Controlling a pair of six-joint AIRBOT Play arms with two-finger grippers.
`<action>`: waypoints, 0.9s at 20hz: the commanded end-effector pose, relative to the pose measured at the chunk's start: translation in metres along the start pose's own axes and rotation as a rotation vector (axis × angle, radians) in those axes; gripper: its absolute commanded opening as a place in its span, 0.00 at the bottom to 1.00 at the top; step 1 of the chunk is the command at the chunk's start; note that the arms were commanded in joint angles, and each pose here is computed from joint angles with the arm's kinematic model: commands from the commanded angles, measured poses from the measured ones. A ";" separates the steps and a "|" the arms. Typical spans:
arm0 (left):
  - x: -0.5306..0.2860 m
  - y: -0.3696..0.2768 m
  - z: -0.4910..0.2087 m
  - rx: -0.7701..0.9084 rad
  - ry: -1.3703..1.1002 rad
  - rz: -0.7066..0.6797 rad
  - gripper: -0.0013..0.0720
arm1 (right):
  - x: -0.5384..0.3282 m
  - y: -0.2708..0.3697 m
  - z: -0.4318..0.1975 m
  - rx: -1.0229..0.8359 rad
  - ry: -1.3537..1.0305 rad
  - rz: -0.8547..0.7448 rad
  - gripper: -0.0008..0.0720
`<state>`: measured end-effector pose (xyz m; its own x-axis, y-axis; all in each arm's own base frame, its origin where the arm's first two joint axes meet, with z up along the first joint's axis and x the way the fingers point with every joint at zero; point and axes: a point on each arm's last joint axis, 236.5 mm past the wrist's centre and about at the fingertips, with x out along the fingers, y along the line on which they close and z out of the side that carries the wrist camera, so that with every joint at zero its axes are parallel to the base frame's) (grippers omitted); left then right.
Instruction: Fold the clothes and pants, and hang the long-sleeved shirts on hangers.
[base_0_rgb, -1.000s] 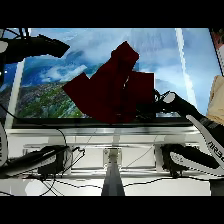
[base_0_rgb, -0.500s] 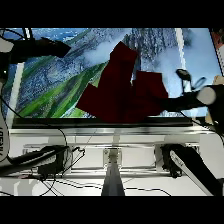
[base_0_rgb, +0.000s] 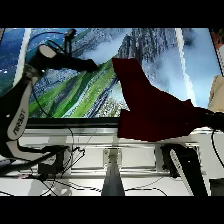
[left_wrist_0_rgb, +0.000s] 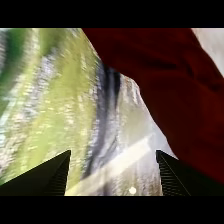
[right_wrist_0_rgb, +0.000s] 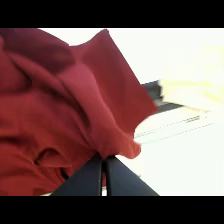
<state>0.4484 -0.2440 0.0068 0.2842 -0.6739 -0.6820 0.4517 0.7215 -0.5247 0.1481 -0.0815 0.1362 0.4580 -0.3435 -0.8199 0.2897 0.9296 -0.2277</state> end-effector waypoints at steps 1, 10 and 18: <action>0.068 -0.021 -0.010 -0.091 -0.012 -0.049 0.82 | -0.005 -0.012 0.012 0.014 -0.072 -0.039 0.03; 0.140 0.015 0.008 -0.265 -0.148 0.036 0.82 | -0.010 -0.003 0.049 0.011 -0.227 -0.003 0.03; 0.175 0.015 0.037 -0.313 -0.178 -0.006 0.50 | -0.010 0.004 0.047 0.012 -0.221 0.027 0.03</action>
<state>0.5278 -0.3508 -0.0946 0.4342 -0.6731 -0.5987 0.2148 0.7228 -0.6568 0.1830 -0.0849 0.1682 0.6308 -0.3572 -0.6888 0.2935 0.9316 -0.2144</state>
